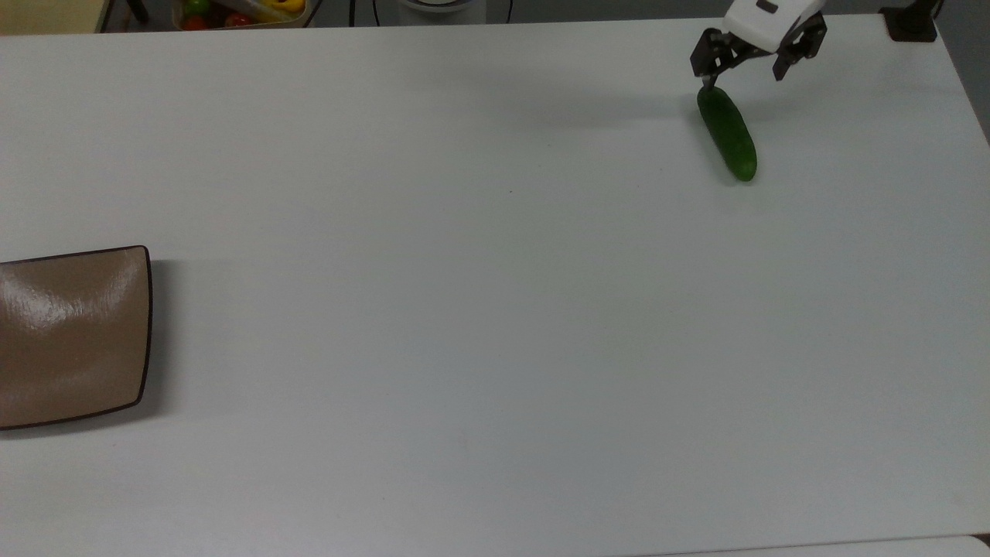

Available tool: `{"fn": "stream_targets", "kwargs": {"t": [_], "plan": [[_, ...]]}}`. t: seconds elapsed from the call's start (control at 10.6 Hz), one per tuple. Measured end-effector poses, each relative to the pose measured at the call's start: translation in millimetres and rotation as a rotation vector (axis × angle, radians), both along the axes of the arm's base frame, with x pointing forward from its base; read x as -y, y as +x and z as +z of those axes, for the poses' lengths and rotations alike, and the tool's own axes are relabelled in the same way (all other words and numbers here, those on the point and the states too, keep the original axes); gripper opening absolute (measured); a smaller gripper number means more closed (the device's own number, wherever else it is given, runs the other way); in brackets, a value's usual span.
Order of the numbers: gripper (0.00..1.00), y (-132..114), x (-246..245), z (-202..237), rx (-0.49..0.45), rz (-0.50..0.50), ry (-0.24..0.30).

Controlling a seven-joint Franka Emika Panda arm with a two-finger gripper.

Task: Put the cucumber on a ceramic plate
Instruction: 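Move the open gripper over the green cucumber and lower it, then close the gripper around the middle of the cucumber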

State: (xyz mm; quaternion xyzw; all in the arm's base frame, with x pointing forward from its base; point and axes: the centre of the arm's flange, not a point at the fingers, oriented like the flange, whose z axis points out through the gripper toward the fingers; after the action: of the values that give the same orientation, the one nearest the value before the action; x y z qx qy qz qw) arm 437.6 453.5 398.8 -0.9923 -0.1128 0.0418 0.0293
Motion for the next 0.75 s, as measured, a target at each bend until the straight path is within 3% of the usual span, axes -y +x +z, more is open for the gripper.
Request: {"fn": "stream_targets", "kwargs": {"t": [0.28, 0.75], "plan": [[1.0, -1.8, -13.2, -56.4, 0.053, -0.036, -0.066], [1.0, 0.5, -16.7, -94.7, 0.062, -0.051, -0.09]]}}
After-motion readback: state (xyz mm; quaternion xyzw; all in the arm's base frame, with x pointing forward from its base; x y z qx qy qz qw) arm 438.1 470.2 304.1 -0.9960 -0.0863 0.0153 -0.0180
